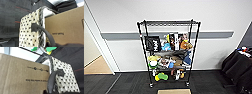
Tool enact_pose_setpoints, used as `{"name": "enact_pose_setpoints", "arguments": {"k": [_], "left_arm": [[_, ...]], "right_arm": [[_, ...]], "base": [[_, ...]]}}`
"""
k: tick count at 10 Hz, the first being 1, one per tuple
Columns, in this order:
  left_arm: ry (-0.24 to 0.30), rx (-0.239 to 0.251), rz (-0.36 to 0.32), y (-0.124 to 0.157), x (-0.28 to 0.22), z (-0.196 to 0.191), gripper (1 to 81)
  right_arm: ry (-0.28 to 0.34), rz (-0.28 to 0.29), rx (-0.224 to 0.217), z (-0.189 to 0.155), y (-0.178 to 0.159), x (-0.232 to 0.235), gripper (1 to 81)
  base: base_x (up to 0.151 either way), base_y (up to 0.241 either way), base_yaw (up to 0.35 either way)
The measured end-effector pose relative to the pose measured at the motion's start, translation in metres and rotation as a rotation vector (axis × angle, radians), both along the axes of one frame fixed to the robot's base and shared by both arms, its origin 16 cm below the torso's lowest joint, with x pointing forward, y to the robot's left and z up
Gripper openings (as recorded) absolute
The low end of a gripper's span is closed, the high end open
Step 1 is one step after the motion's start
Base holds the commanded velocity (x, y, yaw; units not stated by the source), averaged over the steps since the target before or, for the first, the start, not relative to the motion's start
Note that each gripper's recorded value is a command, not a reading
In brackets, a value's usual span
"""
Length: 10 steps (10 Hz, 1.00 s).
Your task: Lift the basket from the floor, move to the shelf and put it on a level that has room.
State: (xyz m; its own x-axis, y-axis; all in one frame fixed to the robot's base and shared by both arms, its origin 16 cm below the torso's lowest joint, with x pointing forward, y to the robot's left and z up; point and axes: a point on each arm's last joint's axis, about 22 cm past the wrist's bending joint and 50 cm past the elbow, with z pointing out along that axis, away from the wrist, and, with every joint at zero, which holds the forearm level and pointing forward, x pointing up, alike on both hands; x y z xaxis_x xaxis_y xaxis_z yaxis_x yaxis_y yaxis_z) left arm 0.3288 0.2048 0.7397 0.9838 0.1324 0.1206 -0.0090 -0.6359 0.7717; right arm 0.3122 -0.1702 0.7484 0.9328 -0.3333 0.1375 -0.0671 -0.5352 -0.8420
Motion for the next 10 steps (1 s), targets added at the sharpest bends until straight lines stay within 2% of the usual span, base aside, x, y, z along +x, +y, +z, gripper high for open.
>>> {"name": "enact_pose_setpoints", "arguments": {"k": [3,7,10], "left_arm": [[-0.051,-0.014,-0.004,-0.005,-0.008,0.014,1.0],[-0.046,-0.012,-0.001,-0.004,-0.015,0.012,1.0],[-0.046,-0.015,0.015,-0.006,-0.029,0.004,1.0]], "right_arm": [[-0.018,-0.026,0.004,0.006,-0.003,-0.017,1.0],[-0.028,-0.026,0.009,0.010,-0.001,-0.016,1.0],[-0.020,-0.022,0.010,0.009,0.000,-0.025,1.0]], "base": [[0.000,0.000,0.000],[0.000,0.000,0.000],[0.076,0.000,0.000]]}}
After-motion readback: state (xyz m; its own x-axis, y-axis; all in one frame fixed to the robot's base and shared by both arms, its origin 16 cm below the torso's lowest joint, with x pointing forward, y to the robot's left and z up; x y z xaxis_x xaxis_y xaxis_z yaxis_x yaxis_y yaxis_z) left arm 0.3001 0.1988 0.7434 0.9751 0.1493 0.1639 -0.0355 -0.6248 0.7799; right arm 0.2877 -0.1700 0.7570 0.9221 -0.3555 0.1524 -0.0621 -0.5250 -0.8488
